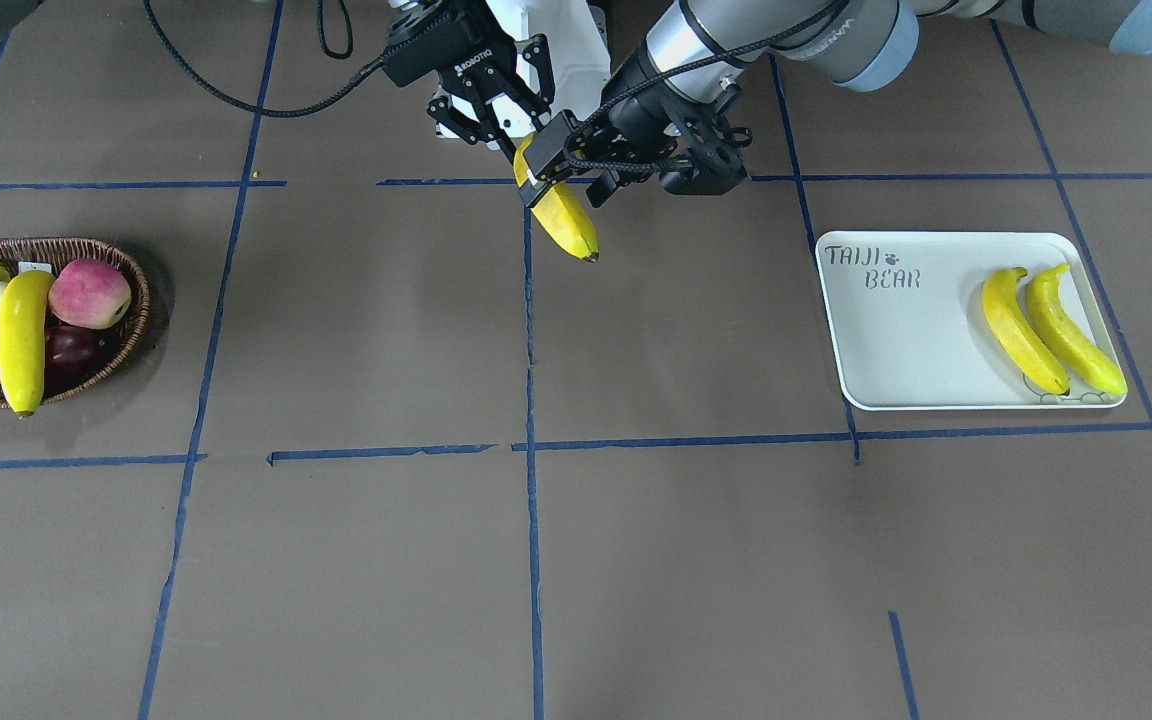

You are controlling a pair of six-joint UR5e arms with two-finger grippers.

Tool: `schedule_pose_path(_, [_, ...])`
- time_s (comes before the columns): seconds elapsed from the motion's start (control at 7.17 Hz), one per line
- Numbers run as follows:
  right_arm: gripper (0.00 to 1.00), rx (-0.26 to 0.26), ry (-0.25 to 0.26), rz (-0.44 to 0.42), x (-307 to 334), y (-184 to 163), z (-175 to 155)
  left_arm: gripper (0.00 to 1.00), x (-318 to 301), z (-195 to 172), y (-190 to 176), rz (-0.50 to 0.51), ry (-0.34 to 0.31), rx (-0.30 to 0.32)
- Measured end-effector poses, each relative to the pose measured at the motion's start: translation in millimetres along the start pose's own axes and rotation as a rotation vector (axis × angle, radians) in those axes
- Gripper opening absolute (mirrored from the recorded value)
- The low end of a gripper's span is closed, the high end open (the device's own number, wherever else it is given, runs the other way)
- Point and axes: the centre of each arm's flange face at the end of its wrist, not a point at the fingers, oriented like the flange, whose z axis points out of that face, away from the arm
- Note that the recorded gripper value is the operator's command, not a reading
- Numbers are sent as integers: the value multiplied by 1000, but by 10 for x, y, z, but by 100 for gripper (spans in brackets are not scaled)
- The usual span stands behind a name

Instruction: Transfer all bananas from basket to plate

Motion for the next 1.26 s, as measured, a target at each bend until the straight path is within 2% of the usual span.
schedule_pose_path(0.14, [1, 0, -1, 0, -3, 2, -4, 0, 2, 5, 1, -1, 1, 0])
schedule_pose_path(0.28, [4, -1, -4, 0, -7, 3, -11, 0, 0, 9, 0, 1, 0, 0])
schedule_pose_path(0.42, [90, 0, -7, 1, -14, 2, -27, 0, -1, 11, 1, 2, 0, 0])
schedule_pose_path(0.56, [100, -2, -13, 1, -26, 2, -56, 0, 4, 5, 5, 4, 2, 0])
schedule_pose_path(0.98, [100, -6, -27, 2, -39, -9, -142, 0, 27, -69, -42, 11, 12, 11])
schedule_pose_path(1.26, [100, -2, -45, 4, -54, -33, -253, 0, -17, -137, -287, -8, -14, 52])
